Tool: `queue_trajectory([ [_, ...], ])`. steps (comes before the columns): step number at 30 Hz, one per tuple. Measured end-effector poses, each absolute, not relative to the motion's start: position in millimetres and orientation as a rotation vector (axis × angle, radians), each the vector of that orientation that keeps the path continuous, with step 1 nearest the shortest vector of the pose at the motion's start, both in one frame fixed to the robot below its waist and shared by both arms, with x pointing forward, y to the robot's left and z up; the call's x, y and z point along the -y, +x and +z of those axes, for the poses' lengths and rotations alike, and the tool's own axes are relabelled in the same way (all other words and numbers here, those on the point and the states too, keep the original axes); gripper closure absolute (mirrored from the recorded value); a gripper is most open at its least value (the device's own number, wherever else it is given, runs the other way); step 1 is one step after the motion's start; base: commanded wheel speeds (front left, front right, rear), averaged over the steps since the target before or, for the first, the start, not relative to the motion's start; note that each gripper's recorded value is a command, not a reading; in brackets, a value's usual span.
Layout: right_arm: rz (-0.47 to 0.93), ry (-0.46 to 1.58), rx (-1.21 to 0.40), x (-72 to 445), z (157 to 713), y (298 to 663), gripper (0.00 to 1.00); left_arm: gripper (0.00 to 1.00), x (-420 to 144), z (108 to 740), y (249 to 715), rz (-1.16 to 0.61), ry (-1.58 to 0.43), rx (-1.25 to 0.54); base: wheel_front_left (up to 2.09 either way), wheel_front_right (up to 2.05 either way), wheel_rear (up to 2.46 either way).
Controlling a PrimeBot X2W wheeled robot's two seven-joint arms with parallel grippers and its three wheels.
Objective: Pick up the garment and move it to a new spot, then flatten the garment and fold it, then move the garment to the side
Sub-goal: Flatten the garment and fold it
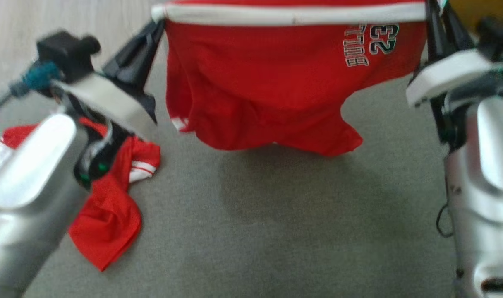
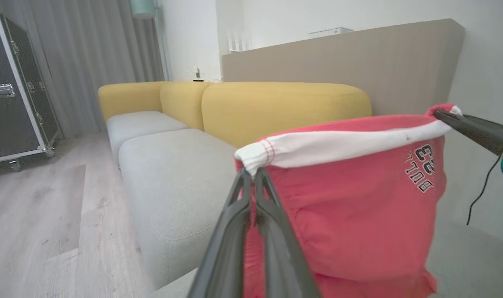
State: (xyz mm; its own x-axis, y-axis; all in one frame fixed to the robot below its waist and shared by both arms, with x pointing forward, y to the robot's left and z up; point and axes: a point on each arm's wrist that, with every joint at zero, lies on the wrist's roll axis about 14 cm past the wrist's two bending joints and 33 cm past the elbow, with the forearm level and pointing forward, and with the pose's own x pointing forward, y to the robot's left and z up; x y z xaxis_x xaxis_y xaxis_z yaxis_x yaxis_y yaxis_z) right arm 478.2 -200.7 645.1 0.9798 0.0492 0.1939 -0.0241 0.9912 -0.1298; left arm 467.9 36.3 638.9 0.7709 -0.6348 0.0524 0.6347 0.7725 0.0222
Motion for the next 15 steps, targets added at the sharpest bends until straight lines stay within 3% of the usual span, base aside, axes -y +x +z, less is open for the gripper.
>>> queue_trajectory([
  [7, 0.062, -0.178, 0.134, 198, 649, 551, 1.00, 1.00, -45, 623, 541, -0.644, 0.014, 0.002, 0.00, 0.00, 0.00],
  [11, 0.081, -0.197, 0.205, 191, 667, 596, 1.00, 1.00, -56, 629, 595, -0.578, 0.041, 0.065, 0.00, 0.00, 0.00],
  [15, 0.055, -0.224, 0.370, 197, 700, 627, 1.00, 1.00, -54, 662, 637, -0.535, 0.034, 0.244, 0.00, 0.00, 0.00],
])
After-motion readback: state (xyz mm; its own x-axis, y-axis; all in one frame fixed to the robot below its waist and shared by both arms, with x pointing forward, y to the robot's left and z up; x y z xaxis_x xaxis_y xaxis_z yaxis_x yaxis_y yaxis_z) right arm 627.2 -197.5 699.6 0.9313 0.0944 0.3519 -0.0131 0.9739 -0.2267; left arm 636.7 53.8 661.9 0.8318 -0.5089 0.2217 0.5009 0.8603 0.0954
